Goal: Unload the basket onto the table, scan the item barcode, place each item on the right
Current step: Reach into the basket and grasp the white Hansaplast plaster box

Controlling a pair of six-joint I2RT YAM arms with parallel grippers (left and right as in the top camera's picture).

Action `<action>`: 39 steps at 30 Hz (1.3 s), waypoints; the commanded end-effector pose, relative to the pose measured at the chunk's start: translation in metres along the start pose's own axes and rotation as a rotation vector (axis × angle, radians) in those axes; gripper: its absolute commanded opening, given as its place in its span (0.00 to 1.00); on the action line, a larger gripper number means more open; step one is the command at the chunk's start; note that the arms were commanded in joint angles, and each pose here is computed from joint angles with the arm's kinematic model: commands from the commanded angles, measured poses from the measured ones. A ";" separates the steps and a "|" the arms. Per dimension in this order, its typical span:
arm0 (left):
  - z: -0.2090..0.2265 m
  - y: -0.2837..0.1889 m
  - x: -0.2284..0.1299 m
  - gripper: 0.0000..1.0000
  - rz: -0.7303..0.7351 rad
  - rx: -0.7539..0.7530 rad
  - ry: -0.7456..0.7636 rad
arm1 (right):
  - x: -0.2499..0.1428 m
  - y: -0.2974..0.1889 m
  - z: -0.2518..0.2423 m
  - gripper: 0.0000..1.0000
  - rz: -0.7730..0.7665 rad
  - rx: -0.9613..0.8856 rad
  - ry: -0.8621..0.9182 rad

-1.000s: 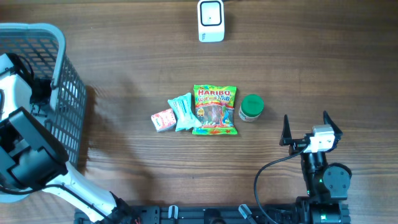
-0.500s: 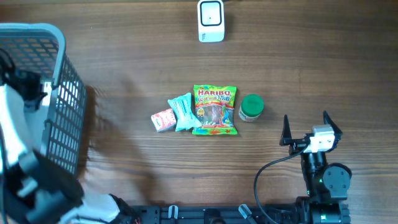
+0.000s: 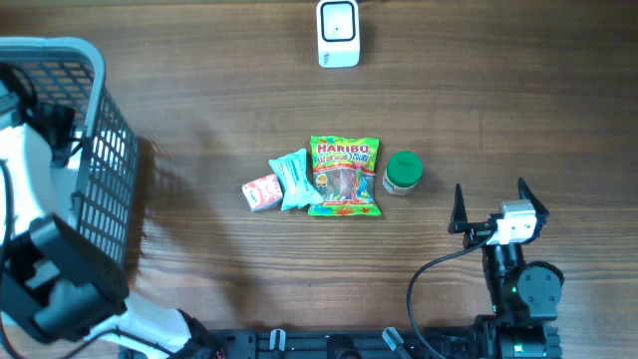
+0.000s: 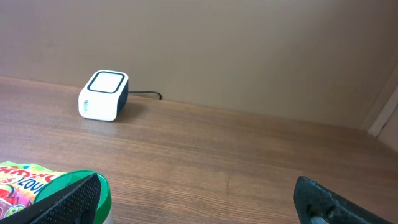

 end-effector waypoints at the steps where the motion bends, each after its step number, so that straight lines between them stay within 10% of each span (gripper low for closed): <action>1: -0.005 0.024 -0.009 0.67 0.004 0.010 0.022 | 0.001 0.000 0.001 1.00 -0.009 0.008 -0.013; 5: -0.016 0.042 -0.009 0.48 -0.015 -0.032 0.027 | 0.001 0.000 0.001 1.00 -0.009 0.008 -0.013; 17: -0.018 0.099 -0.040 0.61 0.053 -0.015 0.065 | 0.001 0.000 0.001 1.00 -0.009 0.008 -0.013; 31: 0.082 0.076 -0.010 0.10 0.149 0.351 -0.170 | 0.001 0.000 0.001 1.00 -0.009 0.008 -0.013; 35: 0.108 0.061 0.002 0.25 0.158 0.437 -0.308 | 0.001 0.000 0.001 1.00 -0.009 0.008 -0.013; 36: 0.108 0.058 0.003 0.37 0.159 0.434 -0.313 | 0.001 0.000 0.001 1.00 -0.009 0.008 -0.013; 37: 0.106 0.055 0.003 0.81 0.160 0.422 -0.315 | 0.001 0.000 0.001 1.00 -0.009 0.008 -0.013; 39: 0.094 0.044 0.005 1.00 0.170 0.354 -0.322 | 0.001 0.000 0.001 1.00 -0.009 0.008 -0.013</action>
Point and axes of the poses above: each gripper's point midway between its finger pads, its own y axis out along the fingers, its own z axis along the line the jaws close on, x = y × z, the point moved 5 cm from there along -y, back along the fingers, and after that the axes turned 11 degrees about -y, right-handed, at the moved point
